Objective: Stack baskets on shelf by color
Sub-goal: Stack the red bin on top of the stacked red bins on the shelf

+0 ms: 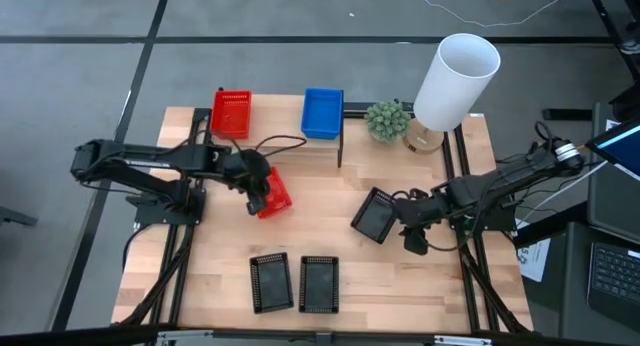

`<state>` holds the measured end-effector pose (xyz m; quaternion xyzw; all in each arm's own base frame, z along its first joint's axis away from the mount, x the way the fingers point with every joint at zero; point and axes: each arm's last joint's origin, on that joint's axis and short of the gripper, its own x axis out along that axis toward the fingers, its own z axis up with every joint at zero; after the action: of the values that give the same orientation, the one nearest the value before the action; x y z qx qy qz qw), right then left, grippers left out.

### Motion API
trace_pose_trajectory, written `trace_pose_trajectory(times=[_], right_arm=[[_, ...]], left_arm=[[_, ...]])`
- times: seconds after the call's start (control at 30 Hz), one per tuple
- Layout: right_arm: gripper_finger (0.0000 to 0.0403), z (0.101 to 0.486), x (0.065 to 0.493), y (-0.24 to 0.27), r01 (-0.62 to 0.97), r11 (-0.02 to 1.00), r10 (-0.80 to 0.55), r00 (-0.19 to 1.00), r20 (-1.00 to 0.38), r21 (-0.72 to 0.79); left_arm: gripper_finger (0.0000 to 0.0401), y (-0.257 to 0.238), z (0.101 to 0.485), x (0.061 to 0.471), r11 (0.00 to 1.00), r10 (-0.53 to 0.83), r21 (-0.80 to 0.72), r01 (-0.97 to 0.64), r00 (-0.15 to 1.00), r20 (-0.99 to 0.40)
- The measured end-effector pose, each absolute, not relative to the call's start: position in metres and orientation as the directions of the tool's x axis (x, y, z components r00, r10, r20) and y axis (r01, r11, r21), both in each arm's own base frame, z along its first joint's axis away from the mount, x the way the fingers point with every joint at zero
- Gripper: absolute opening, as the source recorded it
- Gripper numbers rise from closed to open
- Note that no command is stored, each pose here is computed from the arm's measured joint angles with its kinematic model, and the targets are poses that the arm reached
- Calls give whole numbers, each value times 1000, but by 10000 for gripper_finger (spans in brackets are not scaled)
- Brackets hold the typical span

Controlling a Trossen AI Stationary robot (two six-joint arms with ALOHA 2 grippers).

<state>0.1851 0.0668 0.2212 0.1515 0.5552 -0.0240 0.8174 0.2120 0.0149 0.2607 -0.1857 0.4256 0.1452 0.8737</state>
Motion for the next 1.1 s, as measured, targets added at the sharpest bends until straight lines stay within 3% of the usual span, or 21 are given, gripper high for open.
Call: trace_pose_trajectory(times=[0.2,0.43,0.7,0.87,1.1], right_arm=[[174,204,178,66,217,944,142,407,-902,247],[174,203,179,66,222,937,152,434,-888,269],[174,218,180,67,-21,974,198,556,-807,224],[174,232,173,64,-54,970,219,627,-747,238],[174,247,161,60,-93,964,242,691,-681,248]], left_arm=[[58,8,244,228,901,75,-177,-396,545,-835],[58,-16,237,249,925,13,-225,-306,618,-786],[97,-20,236,253,881,15,-287,-375,630,-777],[121,-25,218,261,873,52,-239,-425,569,-821],[124,-28,197,269,868,81,-183,-462,495,-865]])
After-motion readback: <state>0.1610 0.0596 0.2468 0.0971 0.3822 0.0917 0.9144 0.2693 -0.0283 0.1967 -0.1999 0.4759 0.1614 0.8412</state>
